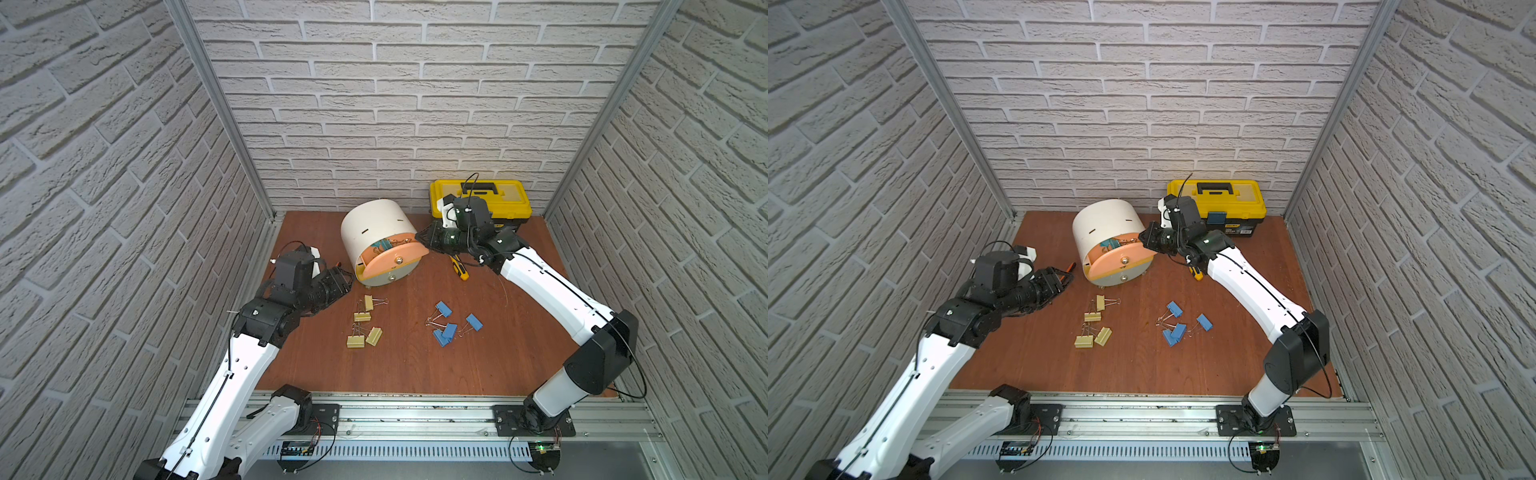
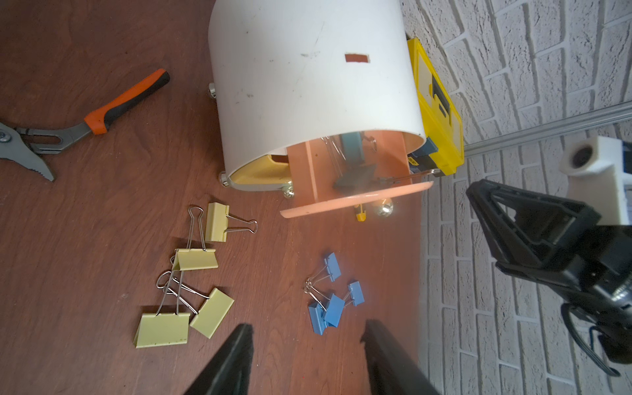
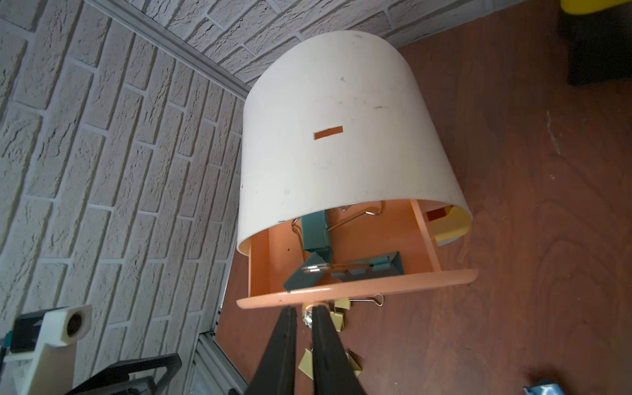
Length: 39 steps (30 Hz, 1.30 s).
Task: Put the binder clips in the drawer according to color
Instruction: Adjust the binder clip at the drawer.
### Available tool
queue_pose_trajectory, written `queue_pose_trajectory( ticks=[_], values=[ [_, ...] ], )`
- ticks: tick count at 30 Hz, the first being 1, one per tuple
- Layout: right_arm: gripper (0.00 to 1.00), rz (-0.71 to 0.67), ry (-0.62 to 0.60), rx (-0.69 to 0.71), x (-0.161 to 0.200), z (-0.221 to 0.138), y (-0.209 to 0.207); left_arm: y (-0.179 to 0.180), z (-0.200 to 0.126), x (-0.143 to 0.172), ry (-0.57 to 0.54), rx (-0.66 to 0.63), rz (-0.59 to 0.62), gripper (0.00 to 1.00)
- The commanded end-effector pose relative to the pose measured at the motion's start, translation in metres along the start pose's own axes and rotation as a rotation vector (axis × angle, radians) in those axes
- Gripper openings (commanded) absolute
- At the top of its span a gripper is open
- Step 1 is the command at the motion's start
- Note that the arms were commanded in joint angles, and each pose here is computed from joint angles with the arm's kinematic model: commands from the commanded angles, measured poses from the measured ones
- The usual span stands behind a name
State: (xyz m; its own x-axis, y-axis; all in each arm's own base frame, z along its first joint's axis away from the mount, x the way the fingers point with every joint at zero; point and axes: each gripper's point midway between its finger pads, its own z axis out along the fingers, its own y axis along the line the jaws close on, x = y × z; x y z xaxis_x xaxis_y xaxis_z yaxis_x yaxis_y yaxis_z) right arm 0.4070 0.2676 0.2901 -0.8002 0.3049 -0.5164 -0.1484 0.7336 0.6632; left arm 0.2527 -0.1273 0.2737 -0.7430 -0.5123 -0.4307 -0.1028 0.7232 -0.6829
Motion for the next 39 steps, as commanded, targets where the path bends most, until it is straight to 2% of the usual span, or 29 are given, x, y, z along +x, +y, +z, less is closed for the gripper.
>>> queue_pose_trajectory(
  ticks=[1,14,30,39],
  values=[
    [0.10,-0.013,0.016,-0.026,-0.001,0.004,0.009,-0.004,-0.004,-0.005,-0.023,0.019,0.018,0.57],
    [0.05,-0.015,0.007,0.018,-0.013,0.026,0.002,-0.002,-0.003,-0.004,-0.025,0.018,0.019,0.57],
    [0.04,-0.060,0.087,-0.087,-0.003,0.033,0.035,0.002,-0.003,-0.004,-0.038,0.010,0.006,0.58],
    [0.03,-0.052,0.119,-0.024,0.004,0.044,0.018,0.002,-0.004,-0.005,-0.044,0.011,-0.002,0.57]
  ],
)
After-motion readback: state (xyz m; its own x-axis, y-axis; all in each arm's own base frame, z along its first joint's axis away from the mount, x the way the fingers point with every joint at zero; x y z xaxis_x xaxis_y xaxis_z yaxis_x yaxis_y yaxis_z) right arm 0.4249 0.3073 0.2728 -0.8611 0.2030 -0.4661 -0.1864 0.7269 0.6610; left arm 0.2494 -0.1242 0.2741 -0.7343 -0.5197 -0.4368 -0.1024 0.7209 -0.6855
